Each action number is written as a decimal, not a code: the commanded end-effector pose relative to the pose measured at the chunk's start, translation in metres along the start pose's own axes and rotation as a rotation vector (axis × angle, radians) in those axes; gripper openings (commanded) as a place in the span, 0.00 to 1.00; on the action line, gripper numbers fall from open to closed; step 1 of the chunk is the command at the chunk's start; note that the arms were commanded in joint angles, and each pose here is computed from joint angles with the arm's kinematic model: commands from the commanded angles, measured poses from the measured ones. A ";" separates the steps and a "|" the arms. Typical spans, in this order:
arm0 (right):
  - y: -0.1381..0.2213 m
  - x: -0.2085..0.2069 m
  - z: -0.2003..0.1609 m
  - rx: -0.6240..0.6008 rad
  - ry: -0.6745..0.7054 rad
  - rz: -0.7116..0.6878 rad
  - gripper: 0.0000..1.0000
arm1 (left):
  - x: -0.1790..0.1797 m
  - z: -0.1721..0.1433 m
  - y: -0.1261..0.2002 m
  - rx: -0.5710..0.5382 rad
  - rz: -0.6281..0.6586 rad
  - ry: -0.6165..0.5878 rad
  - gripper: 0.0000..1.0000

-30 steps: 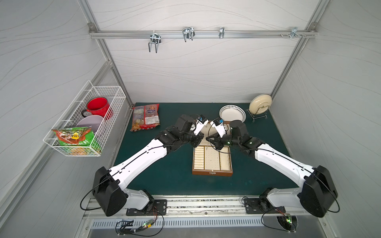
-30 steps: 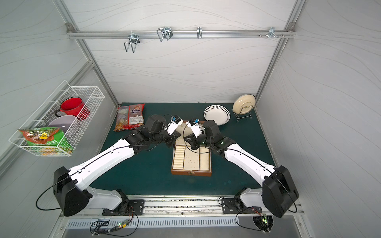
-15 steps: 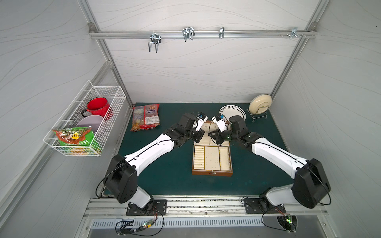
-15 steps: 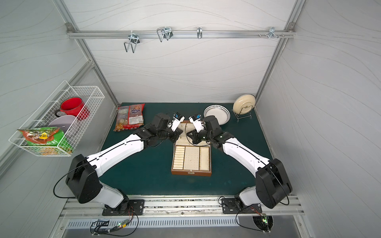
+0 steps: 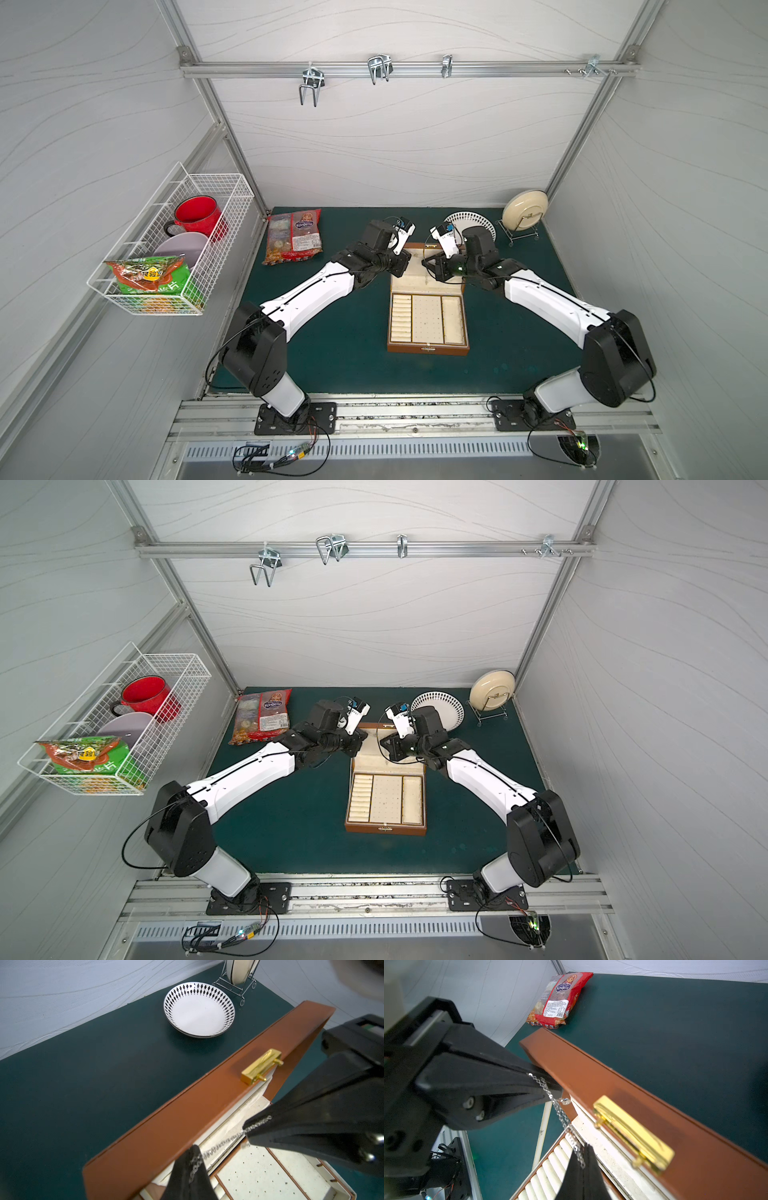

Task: Put jewelry chain into jewelry box
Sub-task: Hang the necklace on the jewelry box clasp.

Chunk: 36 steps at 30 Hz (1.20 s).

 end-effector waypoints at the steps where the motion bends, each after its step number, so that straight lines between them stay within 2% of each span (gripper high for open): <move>1: -0.002 -0.005 0.011 -0.025 -0.018 -0.020 0.00 | 0.006 0.025 -0.002 -0.065 0.021 0.011 0.00; 23: -0.009 -0.017 0.020 -0.050 -0.104 -0.081 0.00 | 0.016 0.027 -0.012 -0.032 0.069 0.112 0.00; 36: -0.013 -0.014 0.026 -0.076 -0.141 -0.073 0.00 | 0.017 0.024 -0.018 -0.036 0.067 0.238 0.00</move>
Point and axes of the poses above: each gripper's point midway between its finger pads, its own y axis back along the fingers, its own x axis along the line the jaws close on, z = x × y, the point moved 4 cm from there along y, back along the fingers, and after that the axes turned 6 degrees about -y, right-handed, at the moved point
